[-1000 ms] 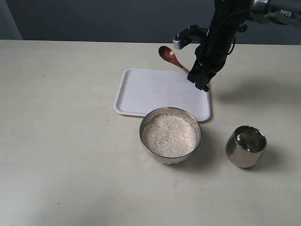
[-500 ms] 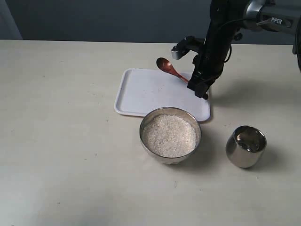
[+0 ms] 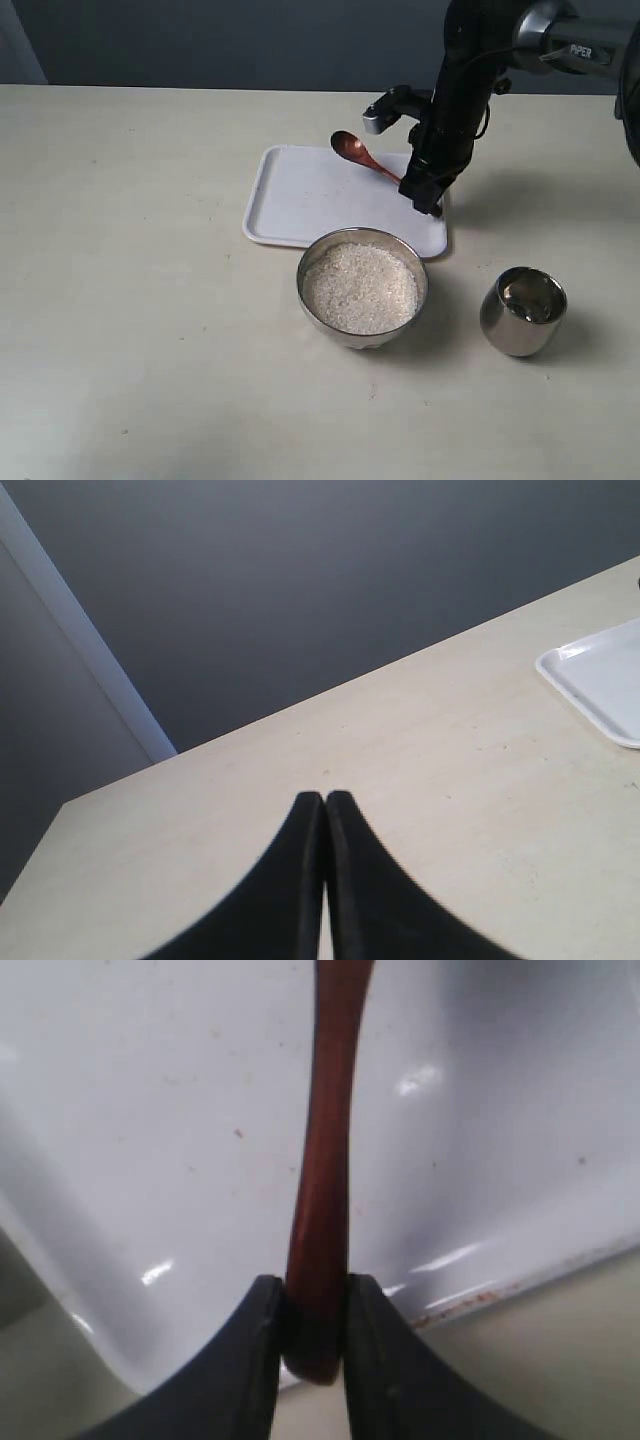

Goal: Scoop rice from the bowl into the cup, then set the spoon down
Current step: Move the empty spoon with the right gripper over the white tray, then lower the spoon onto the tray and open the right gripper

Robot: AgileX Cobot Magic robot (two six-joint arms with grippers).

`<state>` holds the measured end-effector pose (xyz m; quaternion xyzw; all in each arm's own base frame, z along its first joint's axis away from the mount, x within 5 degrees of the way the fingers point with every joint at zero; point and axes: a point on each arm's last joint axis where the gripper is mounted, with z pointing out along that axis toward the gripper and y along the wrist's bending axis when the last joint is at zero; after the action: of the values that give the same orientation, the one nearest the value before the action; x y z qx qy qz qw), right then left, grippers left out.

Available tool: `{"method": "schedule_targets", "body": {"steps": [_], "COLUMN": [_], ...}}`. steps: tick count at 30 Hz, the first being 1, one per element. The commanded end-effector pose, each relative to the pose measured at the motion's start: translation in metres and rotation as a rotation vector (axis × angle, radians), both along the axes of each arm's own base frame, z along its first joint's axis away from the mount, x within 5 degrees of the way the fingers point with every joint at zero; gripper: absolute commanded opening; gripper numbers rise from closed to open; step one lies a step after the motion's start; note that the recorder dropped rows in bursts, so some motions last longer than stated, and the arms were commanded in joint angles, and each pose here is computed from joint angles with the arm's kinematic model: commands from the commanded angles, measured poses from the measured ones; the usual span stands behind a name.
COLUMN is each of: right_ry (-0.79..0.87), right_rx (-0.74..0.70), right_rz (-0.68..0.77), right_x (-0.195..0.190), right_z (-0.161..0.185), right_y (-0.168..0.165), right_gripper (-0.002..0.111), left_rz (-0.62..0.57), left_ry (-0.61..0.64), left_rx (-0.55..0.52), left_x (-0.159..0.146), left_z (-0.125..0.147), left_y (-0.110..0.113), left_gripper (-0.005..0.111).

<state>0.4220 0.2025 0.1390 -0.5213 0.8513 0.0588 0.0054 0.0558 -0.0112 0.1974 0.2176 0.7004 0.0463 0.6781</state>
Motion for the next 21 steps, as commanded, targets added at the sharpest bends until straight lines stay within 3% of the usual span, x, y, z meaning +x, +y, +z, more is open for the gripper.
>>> {"method": "schedule_targets", "body": {"steps": [1,10,15,21], "right_ry": [-0.010,-0.019,-0.023,-0.030], "right_rx": [0.001,-0.018,-0.027,-0.041], "right_rz": [0.011,0.043,0.068,0.079], "right_x": [0.001,-0.003,-0.007,-0.007], "right_z": [0.003,0.003,0.003,0.003], "right_y": [-0.001,0.007,0.014,0.015], "right_gripper": [0.017,0.018,0.033,0.034], "left_rz": [-0.003,-0.003,-0.003,-0.003], "left_ry": [-0.015,-0.015,-0.015,-0.015], "left_rx": [-0.010,-0.010,-0.010,-0.010], "left_x": [-0.001,-0.001,-0.001,-0.001], "left_z": [0.003,0.003,0.003,0.003], "left_y": [0.000,0.000,0.000,0.000], "left_gripper": [0.000,0.000,0.000,0.000]}}
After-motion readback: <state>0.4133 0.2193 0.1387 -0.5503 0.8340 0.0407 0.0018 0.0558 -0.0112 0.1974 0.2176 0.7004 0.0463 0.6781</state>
